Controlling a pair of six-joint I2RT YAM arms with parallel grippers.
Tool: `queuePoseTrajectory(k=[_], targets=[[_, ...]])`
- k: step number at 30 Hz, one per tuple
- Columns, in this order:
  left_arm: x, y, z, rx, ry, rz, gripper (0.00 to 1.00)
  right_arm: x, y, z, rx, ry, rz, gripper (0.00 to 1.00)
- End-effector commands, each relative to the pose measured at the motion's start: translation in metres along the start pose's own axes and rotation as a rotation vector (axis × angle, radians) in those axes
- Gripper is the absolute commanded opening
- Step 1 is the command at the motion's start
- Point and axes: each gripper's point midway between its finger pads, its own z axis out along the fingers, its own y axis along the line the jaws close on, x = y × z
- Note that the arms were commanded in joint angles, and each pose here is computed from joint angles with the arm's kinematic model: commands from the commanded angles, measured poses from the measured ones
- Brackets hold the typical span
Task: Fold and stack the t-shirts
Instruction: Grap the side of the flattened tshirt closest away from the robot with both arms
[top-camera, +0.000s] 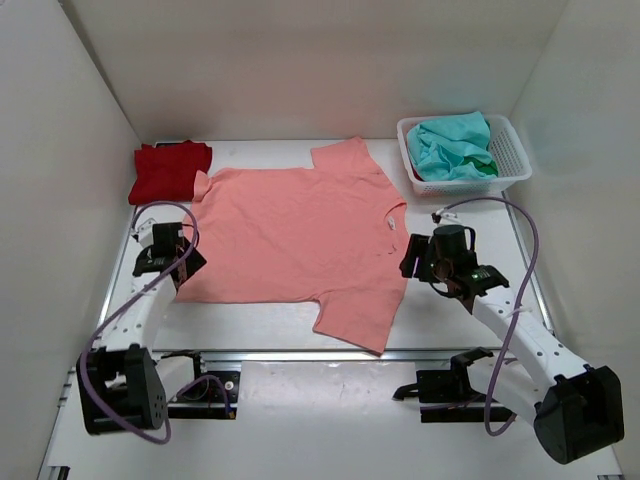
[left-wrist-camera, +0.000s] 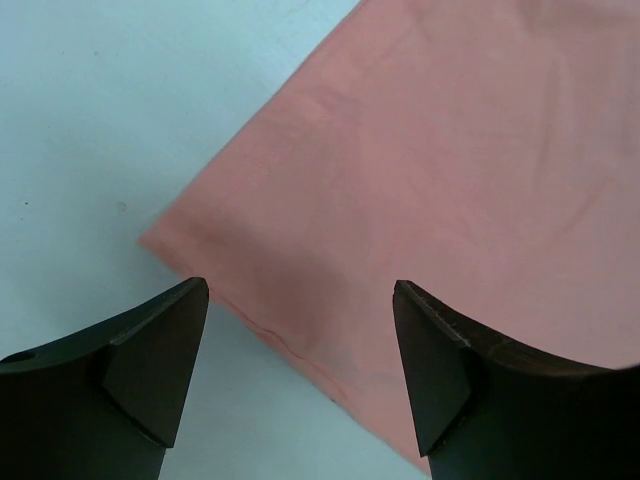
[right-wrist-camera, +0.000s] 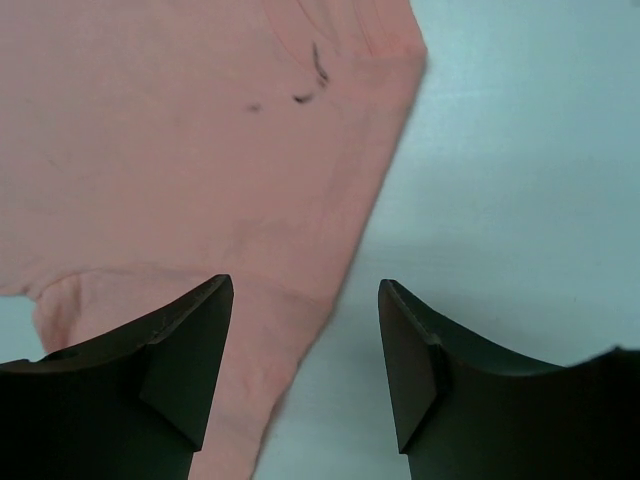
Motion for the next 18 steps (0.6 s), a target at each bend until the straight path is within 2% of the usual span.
queuePoseTrajectory(k=[1,5,8,12,13,18], targets=[[0.005,0.018,0.014,-0.099,0.055,0.085,0.86,0.023,-0.007,0.000,0.036,0.069,0.091,0.57],[0.023,0.031,0.027,-0.192,0.162,0.124,0.88,0.050,-0.010,0.005,0.058,0.157,0.118,0.58],[0.033,0.031,0.034,-0.223,0.218,0.145,0.85,0.067,-0.012,0.008,0.058,0.194,0.153,0.57],[0.039,0.026,0.033,-0.227,0.261,0.147,0.70,0.084,-0.015,0.012,0.078,0.248,0.170,0.57],[0.038,0.024,0.032,-0.223,0.262,0.135,0.69,0.082,-0.016,0.014,0.082,0.239,0.186,0.56],[0.046,0.025,0.028,-0.197,0.269,0.096,0.73,0.093,-0.010,0.021,0.085,0.283,0.185,0.56]])
